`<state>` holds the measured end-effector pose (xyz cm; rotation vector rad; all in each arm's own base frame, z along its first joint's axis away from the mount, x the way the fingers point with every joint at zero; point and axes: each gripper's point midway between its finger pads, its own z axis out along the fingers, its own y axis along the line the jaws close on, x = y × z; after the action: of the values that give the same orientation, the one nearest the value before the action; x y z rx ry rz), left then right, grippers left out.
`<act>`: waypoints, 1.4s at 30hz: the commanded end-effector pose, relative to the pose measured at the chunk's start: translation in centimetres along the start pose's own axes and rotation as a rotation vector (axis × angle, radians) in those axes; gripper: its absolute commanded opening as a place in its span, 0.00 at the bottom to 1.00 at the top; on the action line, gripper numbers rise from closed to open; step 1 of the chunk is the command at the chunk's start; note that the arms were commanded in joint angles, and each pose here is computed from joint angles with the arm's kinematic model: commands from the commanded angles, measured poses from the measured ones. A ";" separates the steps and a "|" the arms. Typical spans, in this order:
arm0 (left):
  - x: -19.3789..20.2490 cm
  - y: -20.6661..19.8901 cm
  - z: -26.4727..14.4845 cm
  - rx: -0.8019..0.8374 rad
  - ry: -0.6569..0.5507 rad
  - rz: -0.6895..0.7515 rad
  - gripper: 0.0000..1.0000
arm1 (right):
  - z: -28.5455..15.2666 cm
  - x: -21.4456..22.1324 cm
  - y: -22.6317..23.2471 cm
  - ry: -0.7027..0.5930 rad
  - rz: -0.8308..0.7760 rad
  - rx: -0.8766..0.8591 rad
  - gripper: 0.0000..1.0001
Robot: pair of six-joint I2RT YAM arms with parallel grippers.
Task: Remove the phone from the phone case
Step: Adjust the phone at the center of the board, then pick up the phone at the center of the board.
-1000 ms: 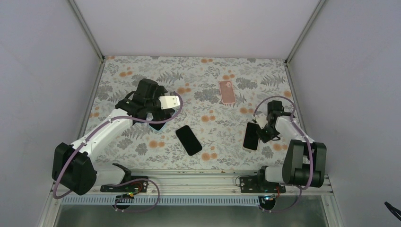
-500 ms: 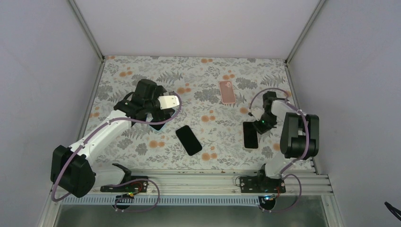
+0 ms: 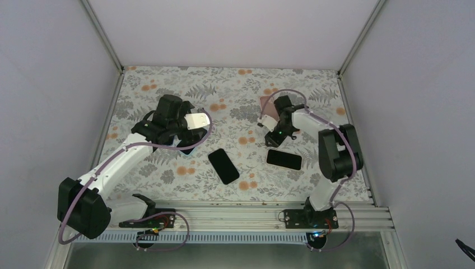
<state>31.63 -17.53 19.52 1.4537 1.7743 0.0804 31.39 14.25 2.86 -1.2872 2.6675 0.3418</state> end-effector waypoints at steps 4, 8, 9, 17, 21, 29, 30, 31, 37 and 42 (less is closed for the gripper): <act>0.3 1.0 -0.6 -0.049 -0.018 -0.026 1.00 | -7.7 -0.3 2.5 -0.188 -0.303 0.085 0.99; 0.4 1.1 -0.4 -0.053 -0.018 -0.033 1.00 | -7.0 3.1 4.4 -0.131 -0.407 0.063 1.00; 0.5 1.1 -0.4 -0.053 -0.017 -0.035 1.00 | -6.6 3.9 4.8 -0.123 -0.435 0.058 1.00; 0.5 1.5 -0.1 -0.058 -0.015 -0.038 1.00 | -4.6 7.4 5.2 -0.108 -0.570 0.136 1.00; 0.6 1.4 0.1 -0.047 -0.009 -0.042 1.00 | -4.0 7.9 4.8 -0.096 -0.561 0.123 1.00; 1.1 0.9 0.2 -0.044 -0.003 -0.043 1.00 | -3.1 9.0 2.9 -0.068 -0.529 0.090 1.00; 1.1 0.9 0.2 -0.045 -0.002 -0.042 1.00 | -2.9 9.1 2.8 -0.064 -0.529 0.085 1.00; 1.2 0.9 0.2 -0.043 -0.001 -0.044 1.00 | -2.8 9.2 2.6 -0.058 -0.524 0.082 1.00; 1.2 0.7 0.5 -0.024 -0.004 -0.047 1.00 | -2.7 9.1 1.9 -0.062 -0.507 0.051 1.00; 1.4 0.7 0.5 -0.027 -0.001 -0.047 1.00 | -2.6 8.9 0.6 -0.069 -0.500 0.060 1.00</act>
<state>32.51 -16.15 18.95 1.3986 1.8051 0.1030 23.97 7.21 2.77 -1.8150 2.2278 0.2201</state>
